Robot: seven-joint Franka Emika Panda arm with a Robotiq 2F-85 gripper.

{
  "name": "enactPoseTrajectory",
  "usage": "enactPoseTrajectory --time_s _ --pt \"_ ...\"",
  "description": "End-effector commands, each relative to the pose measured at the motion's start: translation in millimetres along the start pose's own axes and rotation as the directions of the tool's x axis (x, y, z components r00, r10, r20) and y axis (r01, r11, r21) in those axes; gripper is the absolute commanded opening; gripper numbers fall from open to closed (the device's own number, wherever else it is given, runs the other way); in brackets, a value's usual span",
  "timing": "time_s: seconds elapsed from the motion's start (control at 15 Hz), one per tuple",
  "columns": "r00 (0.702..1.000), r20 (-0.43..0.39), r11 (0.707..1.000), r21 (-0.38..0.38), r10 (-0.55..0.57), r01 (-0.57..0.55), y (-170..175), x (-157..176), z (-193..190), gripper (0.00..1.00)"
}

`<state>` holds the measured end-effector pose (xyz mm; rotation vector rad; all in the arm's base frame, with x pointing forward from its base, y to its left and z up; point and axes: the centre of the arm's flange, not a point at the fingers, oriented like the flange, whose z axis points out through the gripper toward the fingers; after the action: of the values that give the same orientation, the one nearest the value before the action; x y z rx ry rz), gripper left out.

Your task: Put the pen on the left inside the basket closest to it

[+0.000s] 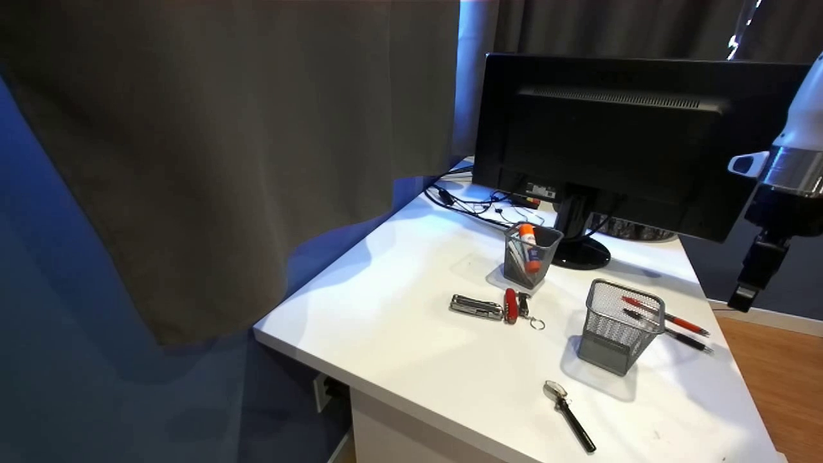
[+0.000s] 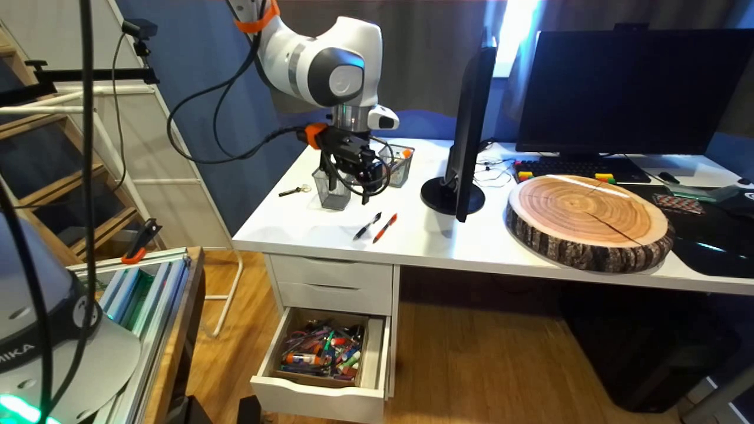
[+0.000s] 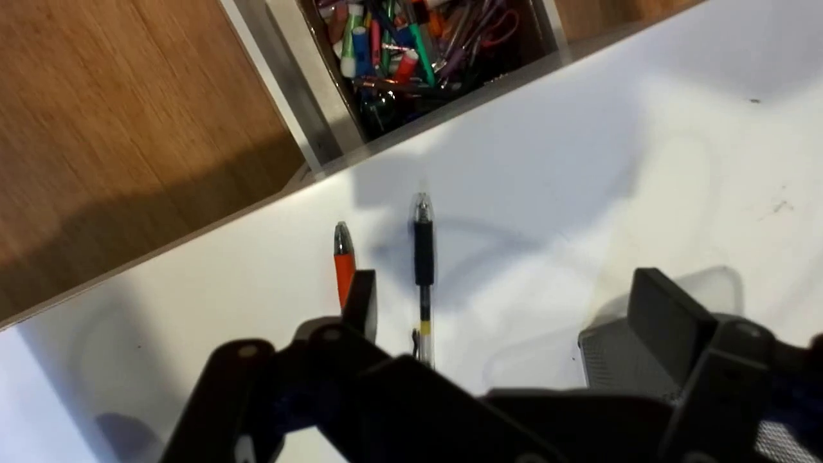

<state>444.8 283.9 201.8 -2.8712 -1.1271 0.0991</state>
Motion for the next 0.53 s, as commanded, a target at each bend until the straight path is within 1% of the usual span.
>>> enactPoseTrajectory --time_s 0.0,0.2,0.47 --pt "0.999 0.010 0.999 -0.003 -0.050 0.050 5 11 36 1.00" --pt "0.998 -0.007 0.998 -0.003 -0.060 0.060 3 18 56 1.00" --pt "0.997 -0.014 0.997 -0.017 -0.079 0.079 3 27 73 1.00"
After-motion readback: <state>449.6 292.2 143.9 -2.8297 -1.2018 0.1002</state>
